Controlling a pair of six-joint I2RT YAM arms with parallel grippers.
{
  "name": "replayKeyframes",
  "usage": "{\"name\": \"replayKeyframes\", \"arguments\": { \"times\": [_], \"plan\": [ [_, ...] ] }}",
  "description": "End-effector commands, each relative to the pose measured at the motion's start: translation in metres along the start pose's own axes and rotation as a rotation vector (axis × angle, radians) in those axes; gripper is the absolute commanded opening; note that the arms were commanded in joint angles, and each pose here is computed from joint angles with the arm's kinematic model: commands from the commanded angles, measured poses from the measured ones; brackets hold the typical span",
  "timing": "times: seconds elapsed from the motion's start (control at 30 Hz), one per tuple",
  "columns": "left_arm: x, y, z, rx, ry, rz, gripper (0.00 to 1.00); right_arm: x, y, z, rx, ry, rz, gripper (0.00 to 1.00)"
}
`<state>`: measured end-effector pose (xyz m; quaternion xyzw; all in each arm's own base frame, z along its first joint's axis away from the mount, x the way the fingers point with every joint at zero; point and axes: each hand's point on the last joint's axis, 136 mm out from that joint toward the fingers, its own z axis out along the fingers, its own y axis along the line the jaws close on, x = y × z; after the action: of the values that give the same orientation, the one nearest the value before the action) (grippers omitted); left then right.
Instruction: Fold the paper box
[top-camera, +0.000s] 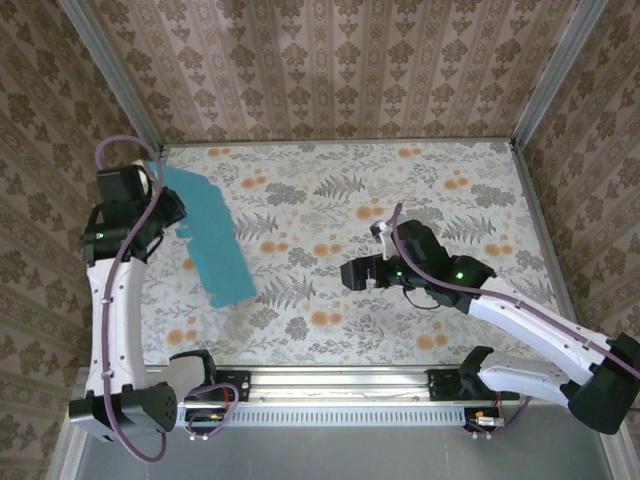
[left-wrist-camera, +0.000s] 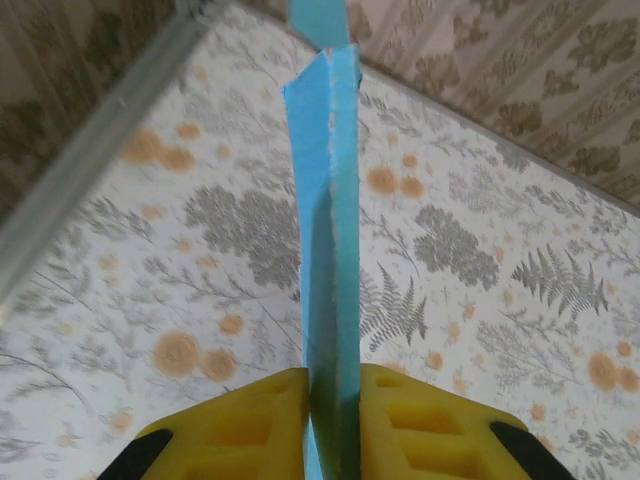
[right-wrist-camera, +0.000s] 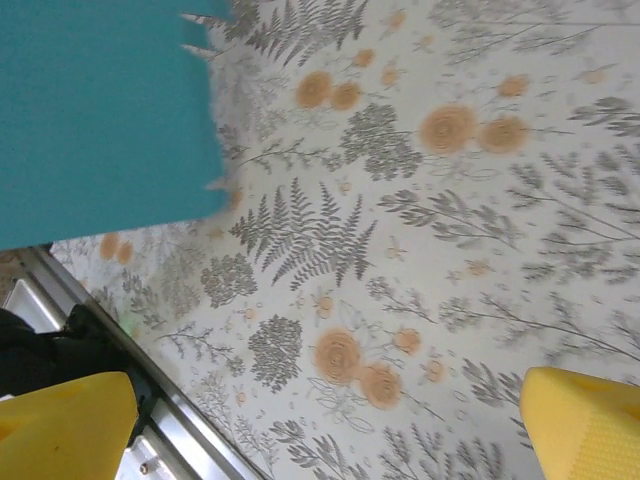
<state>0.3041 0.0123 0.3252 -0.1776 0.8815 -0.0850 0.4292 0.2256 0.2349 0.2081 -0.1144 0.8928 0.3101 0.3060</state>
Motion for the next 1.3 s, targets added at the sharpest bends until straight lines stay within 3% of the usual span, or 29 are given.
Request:
{"name": "replayKeyframes", "arguments": {
  "times": [0.0, 0.2, 0.43, 0.6, 0.77, 0.97, 1.1, 1.2, 1.27],
  "plan": [
    [-0.002, 0.008, -0.026, -0.152, 0.046, 0.136, 0.19, 0.007, -0.022, -0.019, 0.092, -0.001, -0.004, 1.0],
    [0.01, -0.053, 0.002, -0.232, 0.138, 0.421, 0.18, 0.002, -0.033, -0.035, 0.114, -0.047, 0.034, 1.0],
    [0.099, -0.138, 0.076, -0.194, 0.325, 0.637, 0.18, 0.002, -0.051, -0.053, 0.159, -0.077, 0.091, 1.0],
    [0.16, -0.188, 0.113, -0.076, 0.429, 0.63, 0.28, 0.009, -0.062, -0.055, 0.164, -0.076, 0.135, 1.0],
    [0.181, -0.223, 0.12, 0.151, 0.479, 0.504, 0.51, 0.016, -0.06, -0.039, 0.114, -0.045, 0.142, 1.0],
    [0.17, -0.202, 0.11, 0.369, 0.491, 0.336, 0.73, 0.012, -0.039, -0.006, 0.063, -0.017, 0.106, 1.0],
    [0.166, -0.137, 0.119, 0.28, 0.505, 0.265, 0.84, 0.006, -0.026, 0.032, 0.09, 0.024, 0.136, 0.98],
    [0.168, -0.101, 0.118, 0.261, 0.494, 0.214, 1.0, -0.006, -0.015, 0.061, 0.121, 0.015, 0.182, 0.91],
    [0.166, -0.084, 0.115, 0.278, 0.472, 0.173, 1.0, -0.014, -0.011, 0.08, 0.157, 0.018, 0.217, 0.85]
  ]
}}
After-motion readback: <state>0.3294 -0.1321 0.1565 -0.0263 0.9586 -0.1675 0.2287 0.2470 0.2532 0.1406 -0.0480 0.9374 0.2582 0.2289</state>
